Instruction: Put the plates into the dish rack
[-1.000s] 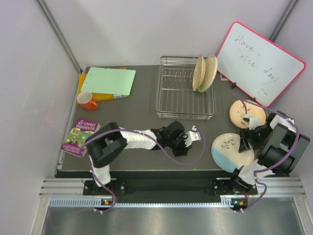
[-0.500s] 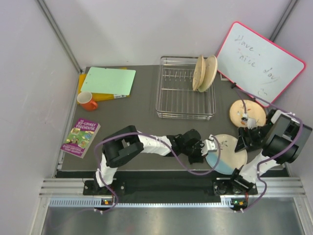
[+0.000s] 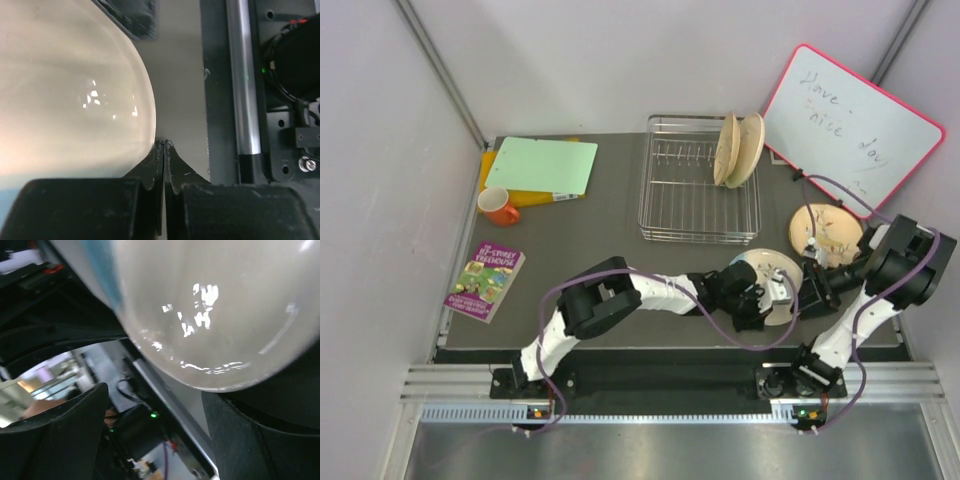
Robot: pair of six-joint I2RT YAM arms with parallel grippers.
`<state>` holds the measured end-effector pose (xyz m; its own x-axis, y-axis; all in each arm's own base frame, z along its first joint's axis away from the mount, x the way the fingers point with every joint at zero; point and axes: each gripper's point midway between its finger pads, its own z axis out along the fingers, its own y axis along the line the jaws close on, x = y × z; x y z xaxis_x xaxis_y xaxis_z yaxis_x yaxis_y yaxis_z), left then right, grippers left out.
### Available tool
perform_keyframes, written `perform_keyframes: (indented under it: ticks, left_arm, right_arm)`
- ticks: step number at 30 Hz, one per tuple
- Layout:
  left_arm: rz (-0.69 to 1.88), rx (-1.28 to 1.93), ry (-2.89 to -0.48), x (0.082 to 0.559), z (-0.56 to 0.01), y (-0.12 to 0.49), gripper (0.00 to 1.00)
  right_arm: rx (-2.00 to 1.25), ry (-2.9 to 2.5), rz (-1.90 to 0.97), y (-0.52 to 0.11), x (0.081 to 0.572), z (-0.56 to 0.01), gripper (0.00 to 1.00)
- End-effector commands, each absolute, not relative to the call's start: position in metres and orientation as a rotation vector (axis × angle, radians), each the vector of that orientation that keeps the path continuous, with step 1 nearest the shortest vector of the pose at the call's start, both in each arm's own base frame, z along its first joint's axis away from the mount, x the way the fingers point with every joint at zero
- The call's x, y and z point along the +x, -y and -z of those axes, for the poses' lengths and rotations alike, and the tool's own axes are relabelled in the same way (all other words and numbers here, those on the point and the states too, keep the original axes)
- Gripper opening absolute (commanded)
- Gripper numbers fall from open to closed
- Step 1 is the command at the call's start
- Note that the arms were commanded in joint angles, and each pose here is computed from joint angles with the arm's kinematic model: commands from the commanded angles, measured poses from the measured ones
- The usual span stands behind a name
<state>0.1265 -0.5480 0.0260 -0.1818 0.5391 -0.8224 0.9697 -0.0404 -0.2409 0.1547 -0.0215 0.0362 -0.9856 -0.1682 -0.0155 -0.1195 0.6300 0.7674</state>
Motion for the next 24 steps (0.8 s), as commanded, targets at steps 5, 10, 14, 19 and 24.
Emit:
perform_keyframes:
  ticks: [5,10,14,19,24]
  left_arm:
    - [0.992,1.621,-1.828,0.142,-0.041,0.511,0.00]
    - [0.859,1.580,-1.898,0.174,-0.064,0.451,0.18]
    - [0.698,1.555,-1.909,0.208,-0.062,0.423,0.38]
    - [0.662,1.545,-1.942,0.236,-0.035,0.417,0.40]
    - [0.682,1.574,-1.959,0.250,-0.010,0.421,0.38]
  right_arm:
    - [0.453,2.961,1.305,0.041,0.189,-0.015,0.77]
    - [0.501,3.105,1.070,0.070,0.205,-0.023,0.79]
    - [0.470,3.247,0.790,0.104,0.230,-0.028,0.81]
    - [0.408,3.269,0.877,0.104,0.258,-0.023,0.81]
    - [0.375,3.190,1.084,0.087,0.274,-0.003,0.88]
